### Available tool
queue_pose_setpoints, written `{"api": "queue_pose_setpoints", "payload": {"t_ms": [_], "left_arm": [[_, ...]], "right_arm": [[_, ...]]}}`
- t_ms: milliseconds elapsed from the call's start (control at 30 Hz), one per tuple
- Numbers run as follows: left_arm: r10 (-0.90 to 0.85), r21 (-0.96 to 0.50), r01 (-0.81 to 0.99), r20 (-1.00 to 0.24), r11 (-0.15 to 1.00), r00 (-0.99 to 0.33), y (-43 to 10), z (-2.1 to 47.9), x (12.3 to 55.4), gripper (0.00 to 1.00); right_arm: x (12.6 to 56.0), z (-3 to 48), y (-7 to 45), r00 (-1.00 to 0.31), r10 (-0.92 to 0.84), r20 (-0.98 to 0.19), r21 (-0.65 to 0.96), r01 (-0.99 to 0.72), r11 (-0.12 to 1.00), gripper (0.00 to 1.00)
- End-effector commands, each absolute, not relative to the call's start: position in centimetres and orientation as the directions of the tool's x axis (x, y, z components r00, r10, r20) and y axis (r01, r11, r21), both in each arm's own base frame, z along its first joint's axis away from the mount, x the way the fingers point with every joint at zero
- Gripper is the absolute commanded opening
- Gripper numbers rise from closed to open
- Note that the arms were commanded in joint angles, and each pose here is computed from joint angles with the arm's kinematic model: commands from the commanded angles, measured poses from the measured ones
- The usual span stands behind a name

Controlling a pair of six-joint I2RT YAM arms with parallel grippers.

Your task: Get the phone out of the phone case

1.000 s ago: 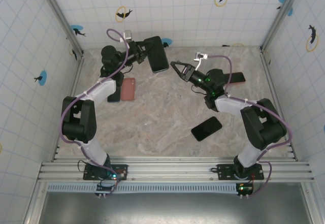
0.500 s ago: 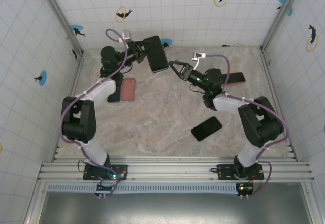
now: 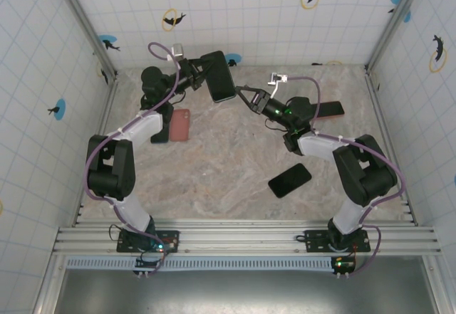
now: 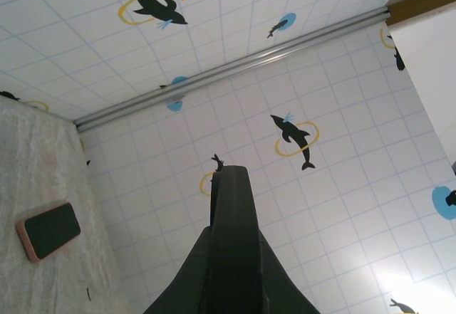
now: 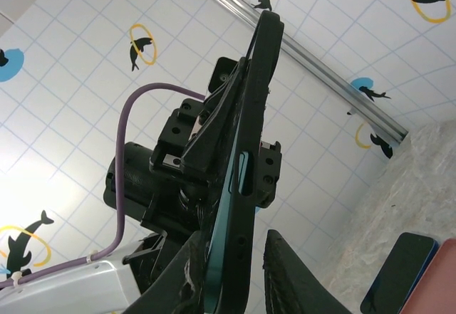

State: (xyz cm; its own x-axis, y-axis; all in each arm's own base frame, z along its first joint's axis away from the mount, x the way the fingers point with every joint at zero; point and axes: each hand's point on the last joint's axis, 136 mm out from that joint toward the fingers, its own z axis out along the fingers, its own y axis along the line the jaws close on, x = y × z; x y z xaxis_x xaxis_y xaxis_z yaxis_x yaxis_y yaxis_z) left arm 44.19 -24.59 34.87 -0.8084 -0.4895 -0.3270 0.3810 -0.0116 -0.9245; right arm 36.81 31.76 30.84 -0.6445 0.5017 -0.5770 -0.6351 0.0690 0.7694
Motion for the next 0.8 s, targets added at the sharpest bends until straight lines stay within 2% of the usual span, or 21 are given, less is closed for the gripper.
{"api": "queue_pose_setpoints", "payload": {"t_ms": [0, 767], "left_arm": [[-0.512, -0.885, 0.46, -0.361, -0.075, -0.779, -24.09, 38.11, 43.19, 0.0], [-0.519, -0.875, 0.466, -0.34, -0.133, -0.785, -24.16, 38.9, 42.5, 0.0]], "right_arm": [[36.96, 30.4, 32.36, -0.652, 0.487, -0.582, 0.769, -0.635, 0.069, 0.25], [36.59, 30.64, 32.54, -0.689, 0.49, -0.534, 0.788, -0.616, -0.008, 0.22]]}}
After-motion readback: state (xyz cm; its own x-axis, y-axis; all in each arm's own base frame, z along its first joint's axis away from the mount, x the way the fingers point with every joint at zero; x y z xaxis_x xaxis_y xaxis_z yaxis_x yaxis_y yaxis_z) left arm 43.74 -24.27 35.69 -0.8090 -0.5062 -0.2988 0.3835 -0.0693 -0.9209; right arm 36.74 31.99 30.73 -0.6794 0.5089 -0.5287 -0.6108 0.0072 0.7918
